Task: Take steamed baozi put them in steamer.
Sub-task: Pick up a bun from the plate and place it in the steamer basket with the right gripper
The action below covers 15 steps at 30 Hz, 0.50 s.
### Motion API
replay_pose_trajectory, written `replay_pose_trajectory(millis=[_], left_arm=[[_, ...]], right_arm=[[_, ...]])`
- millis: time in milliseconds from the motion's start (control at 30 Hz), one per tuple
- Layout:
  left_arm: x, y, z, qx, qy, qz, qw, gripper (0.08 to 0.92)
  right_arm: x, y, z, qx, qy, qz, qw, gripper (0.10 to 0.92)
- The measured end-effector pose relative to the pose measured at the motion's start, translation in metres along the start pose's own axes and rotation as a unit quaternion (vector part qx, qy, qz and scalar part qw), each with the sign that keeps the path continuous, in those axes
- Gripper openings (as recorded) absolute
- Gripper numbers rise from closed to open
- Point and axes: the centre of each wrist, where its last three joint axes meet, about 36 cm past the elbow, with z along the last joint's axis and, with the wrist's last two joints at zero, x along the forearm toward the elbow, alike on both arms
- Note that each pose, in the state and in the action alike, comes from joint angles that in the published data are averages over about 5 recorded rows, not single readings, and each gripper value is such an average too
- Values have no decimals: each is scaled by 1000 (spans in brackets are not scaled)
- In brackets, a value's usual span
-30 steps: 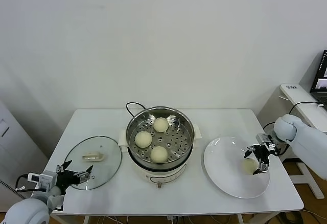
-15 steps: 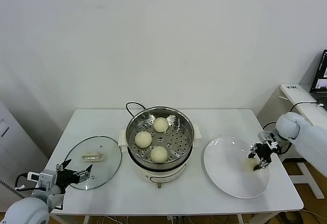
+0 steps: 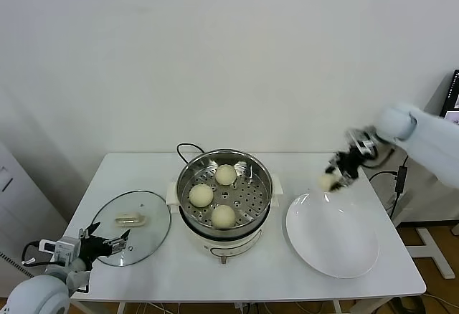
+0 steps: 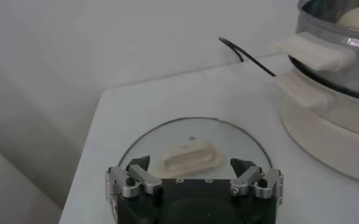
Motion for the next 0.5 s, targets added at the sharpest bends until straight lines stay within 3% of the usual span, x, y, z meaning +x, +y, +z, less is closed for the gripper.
replay_pose_trajectory(millis=[233,500], left_arm=[[-2,0,0,-1,-1,-2,1000,823],[-1,1,1,-1,-2,-4,1000,823]], right_arm=[[14,-21,-84,-17,-28,4,999,458],[-9,-24,-153,-32,-24,-10,999,458]])
